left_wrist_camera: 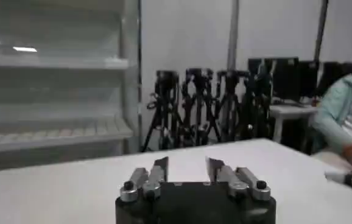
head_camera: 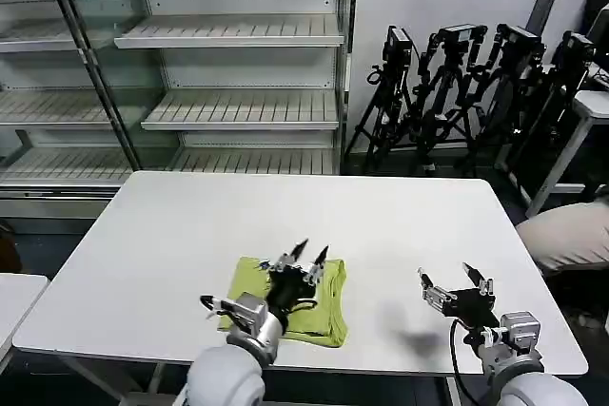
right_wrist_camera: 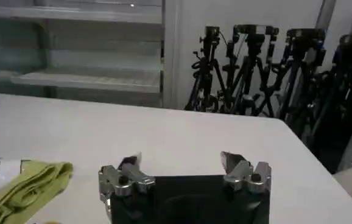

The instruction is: Fold and organize the clothes.

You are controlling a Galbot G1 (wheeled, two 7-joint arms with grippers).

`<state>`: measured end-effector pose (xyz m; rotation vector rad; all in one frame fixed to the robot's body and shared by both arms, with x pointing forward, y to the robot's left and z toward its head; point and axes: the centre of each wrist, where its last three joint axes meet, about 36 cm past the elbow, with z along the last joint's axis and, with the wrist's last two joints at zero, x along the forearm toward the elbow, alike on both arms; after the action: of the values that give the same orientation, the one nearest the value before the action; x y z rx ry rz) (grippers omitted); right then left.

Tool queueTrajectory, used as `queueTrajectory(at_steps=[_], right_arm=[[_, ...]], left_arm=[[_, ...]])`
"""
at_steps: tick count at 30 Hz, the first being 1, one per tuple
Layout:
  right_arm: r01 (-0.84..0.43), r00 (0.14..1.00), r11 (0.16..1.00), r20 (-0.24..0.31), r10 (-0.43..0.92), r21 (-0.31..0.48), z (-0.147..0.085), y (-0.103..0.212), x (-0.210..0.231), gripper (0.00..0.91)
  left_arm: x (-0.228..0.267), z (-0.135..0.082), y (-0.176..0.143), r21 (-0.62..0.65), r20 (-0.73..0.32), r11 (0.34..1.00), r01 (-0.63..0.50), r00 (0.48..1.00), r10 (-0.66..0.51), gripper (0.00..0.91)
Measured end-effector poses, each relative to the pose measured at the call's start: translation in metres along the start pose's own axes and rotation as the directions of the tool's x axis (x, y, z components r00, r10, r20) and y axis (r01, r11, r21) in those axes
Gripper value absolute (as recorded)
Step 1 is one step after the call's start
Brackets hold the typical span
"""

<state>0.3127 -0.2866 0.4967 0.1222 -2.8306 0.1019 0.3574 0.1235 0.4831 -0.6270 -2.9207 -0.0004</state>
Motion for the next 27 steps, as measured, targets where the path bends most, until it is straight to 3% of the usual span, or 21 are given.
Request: queueTrajectory(at_steps=[3,8,18,19,20,21,27], right_arm=[[0.001,1.000,1.000,0.001,-0.001,-0.001,0.002,-0.001,-0.002,0.907],[-0.001,1.000,1.000,0.003,0.001,-0.009,0.005,-0.001,-0.004,0.907],[-0.008,1.000,1.000,0.009,0.008,-0.011,0.007,-0.002,0.001,0.907],[-0.009,1.000,1.000,0.008,0.009,-0.011,0.008,-0.002,0.001,0.907],[-0.009,1.000,1.000,0.008,0.009,-0.010,0.008,-0.002,0.001,0.907],[-0.010,1.000,1.000,0.009,0.011,-0.010,0.008,-0.002,0.001,0.907],[-0.012,1.000,1.000,0.011,0.012,-0.008,0.008,-0.003,0.001,0.907]], left_arm=[[0.005,0.002,0.020,-0.013,-0.008,0.999,0.048,0.999,-0.049,0.907],[0.013,0.024,0.049,-0.036,-0.103,0.988,0.152,0.982,-0.155,0.907],[0.014,0.056,0.076,-0.041,-0.249,0.961,0.273,0.929,-0.275,0.907],[0.013,0.058,0.078,-0.042,-0.258,0.958,0.283,0.923,-0.284,0.705],[0.013,0.060,0.080,-0.042,-0.267,0.956,0.290,0.919,-0.291,0.081],[0.014,0.062,0.080,-0.040,-0.276,0.955,0.293,0.916,-0.292,0.010],[0.017,0.069,0.080,0.001,-0.315,0.955,0.298,0.906,-0.282,0.020]])
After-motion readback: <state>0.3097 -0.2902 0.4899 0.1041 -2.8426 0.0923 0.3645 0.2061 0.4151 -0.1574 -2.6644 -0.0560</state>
